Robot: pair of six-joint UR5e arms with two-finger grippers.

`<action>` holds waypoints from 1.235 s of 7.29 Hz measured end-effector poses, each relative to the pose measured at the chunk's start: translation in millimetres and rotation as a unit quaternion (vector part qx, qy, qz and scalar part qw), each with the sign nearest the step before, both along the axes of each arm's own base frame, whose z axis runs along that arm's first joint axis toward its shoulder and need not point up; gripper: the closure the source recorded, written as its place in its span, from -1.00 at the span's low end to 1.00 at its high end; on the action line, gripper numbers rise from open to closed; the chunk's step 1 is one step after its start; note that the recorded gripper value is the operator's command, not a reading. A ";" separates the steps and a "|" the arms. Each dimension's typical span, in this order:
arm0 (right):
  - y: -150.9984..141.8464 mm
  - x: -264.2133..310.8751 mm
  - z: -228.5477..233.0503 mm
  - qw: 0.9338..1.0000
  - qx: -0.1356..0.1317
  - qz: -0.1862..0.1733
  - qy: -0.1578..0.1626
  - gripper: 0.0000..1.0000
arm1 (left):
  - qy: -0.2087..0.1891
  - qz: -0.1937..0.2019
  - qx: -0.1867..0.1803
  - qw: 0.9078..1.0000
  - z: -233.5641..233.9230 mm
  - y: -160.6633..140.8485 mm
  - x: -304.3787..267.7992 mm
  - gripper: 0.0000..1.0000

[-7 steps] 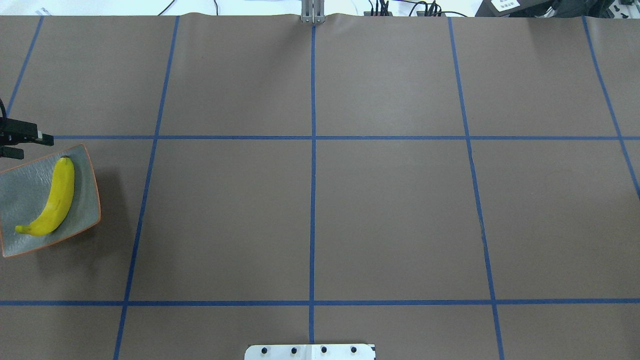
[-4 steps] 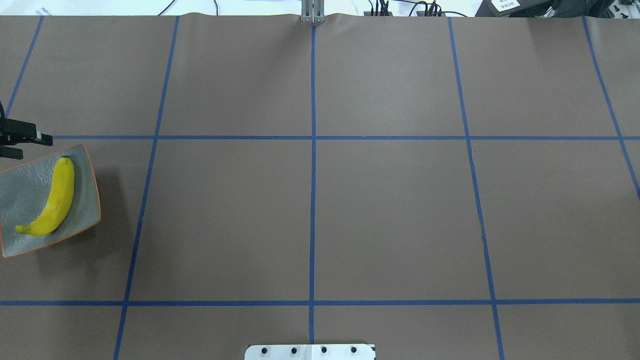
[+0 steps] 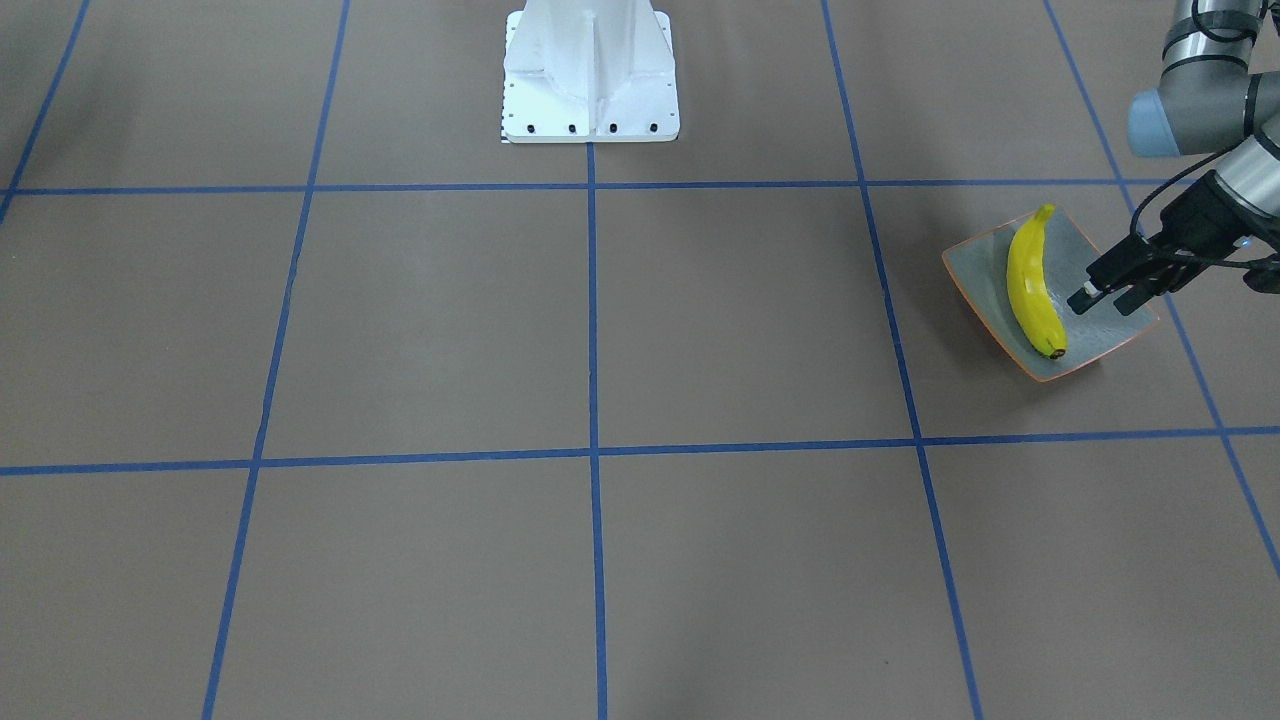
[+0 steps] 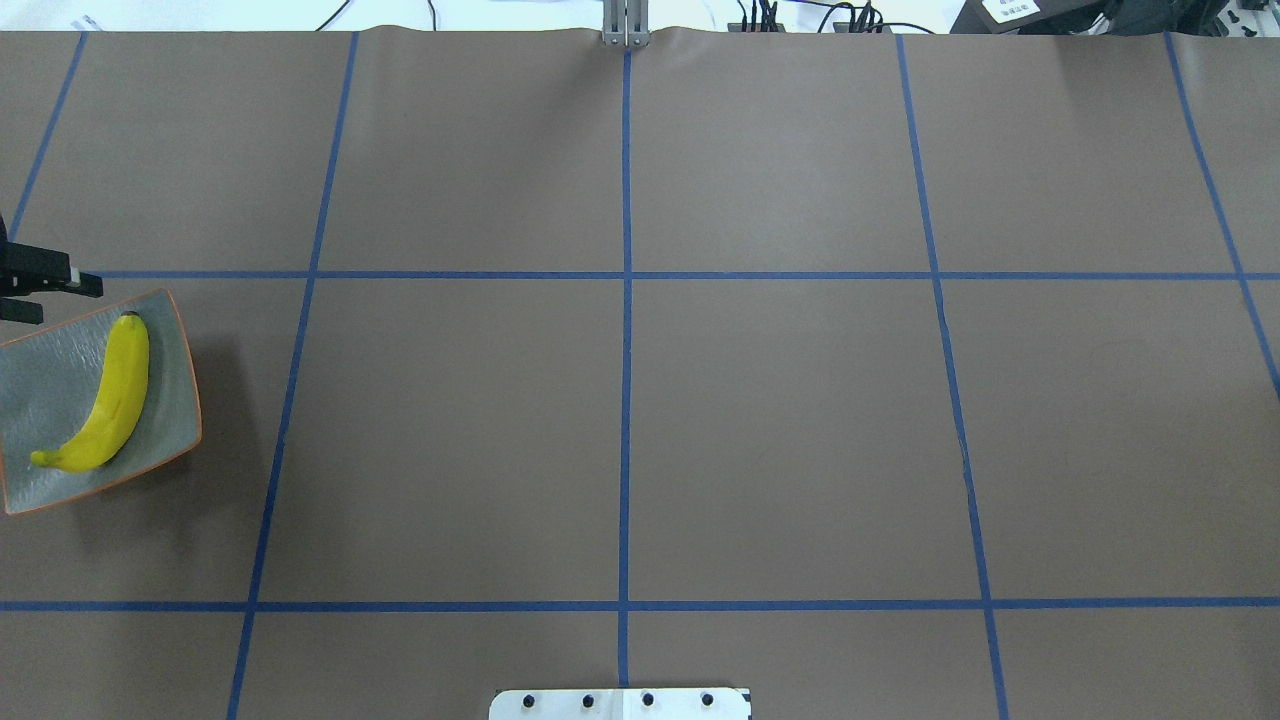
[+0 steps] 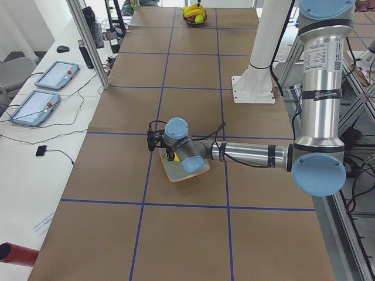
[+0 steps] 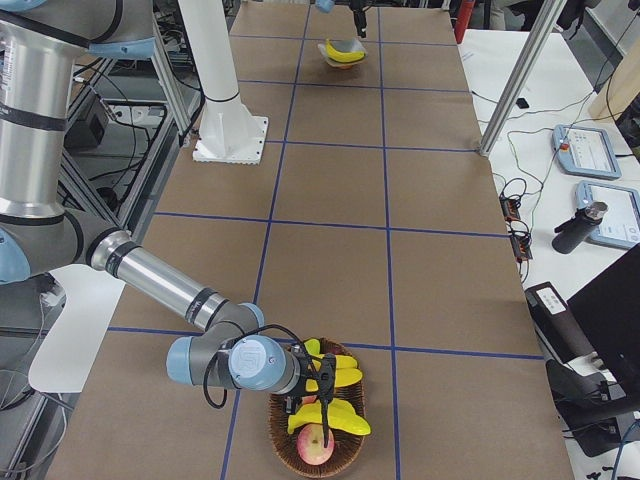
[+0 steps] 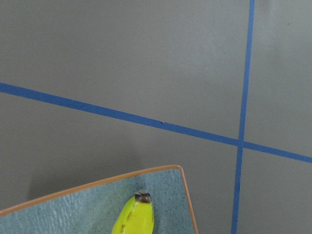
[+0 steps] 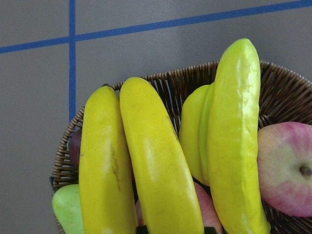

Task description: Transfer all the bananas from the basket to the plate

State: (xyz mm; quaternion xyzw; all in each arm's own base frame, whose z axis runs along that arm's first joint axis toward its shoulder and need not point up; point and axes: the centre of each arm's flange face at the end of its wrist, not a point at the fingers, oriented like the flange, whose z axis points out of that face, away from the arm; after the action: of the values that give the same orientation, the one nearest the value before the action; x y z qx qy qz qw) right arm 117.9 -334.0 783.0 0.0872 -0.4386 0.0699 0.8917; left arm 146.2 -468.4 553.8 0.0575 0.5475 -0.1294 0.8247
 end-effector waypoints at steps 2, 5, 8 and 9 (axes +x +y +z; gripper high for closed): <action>1.0 5.4 -8.2 1.000 0.015 0.002 0.002 1.00 | -0.001 0.000 0.000 1.000 0.0 -0.2 0.7 -0.98; -0.4 14.7 -22.6 0.999 0.041 0.005 0.009 1.00 | 0.002 0.001 0.004 1.000 -4.1 -1.8 2.3 -0.98; -18.7 25.8 -87.5 0.998 0.054 0.013 0.014 1.00 | 0.003 0.001 0.006 1.000 -7.8 -4.5 3.7 -0.98; -22.8 28.4 -112.8 0.998 0.052 0.015 0.015 1.00 | 0.004 0.001 0.007 1.000 -8.3 -4.9 3.8 -0.98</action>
State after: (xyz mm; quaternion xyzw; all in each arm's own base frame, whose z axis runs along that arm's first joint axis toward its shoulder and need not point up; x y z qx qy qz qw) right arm 146.2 -356.7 670.2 0.1414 -0.4268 0.0588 0.8913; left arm 150.0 -473.3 545.5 0.0621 0.5513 -0.1251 0.8225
